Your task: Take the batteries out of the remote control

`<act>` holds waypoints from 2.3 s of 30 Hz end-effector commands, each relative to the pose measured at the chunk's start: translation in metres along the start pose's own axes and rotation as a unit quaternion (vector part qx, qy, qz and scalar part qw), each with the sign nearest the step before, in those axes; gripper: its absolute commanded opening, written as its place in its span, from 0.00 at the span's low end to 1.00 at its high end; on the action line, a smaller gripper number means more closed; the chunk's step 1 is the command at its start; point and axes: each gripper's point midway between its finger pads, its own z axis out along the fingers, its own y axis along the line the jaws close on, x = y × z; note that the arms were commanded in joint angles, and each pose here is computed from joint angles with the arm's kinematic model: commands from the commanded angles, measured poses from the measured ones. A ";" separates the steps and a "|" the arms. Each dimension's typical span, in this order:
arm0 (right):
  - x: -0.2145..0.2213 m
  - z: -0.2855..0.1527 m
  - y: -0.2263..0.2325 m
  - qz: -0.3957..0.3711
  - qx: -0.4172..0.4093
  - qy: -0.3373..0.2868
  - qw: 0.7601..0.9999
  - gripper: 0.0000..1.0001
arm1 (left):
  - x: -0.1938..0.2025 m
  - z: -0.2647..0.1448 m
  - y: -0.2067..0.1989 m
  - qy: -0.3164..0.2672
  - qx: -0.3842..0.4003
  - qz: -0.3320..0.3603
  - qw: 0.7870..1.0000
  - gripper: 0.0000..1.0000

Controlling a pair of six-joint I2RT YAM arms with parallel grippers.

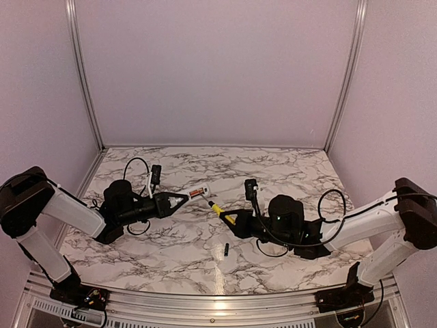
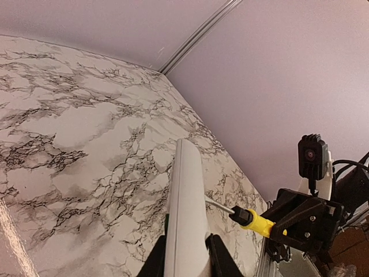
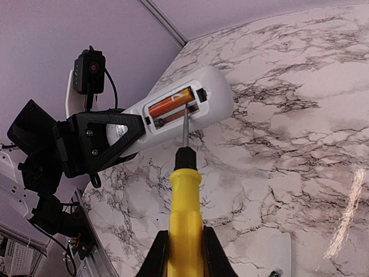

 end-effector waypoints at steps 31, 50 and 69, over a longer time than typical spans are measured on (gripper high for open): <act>-0.012 0.043 -0.029 -0.144 0.149 0.019 0.978 0.00 | -0.003 0.014 -0.005 0.015 0.008 -0.006 1.000 0.00; 0.001 0.074 -0.020 -0.331 0.252 0.031 0.909 0.00 | 0.004 0.022 0.007 0.035 -0.013 -0.008 0.999 0.00; -0.023 0.029 0.003 -0.042 -0.052 -0.015 0.998 0.00 | 0.007 0.022 -0.015 0.046 0.050 0.006 0.998 0.00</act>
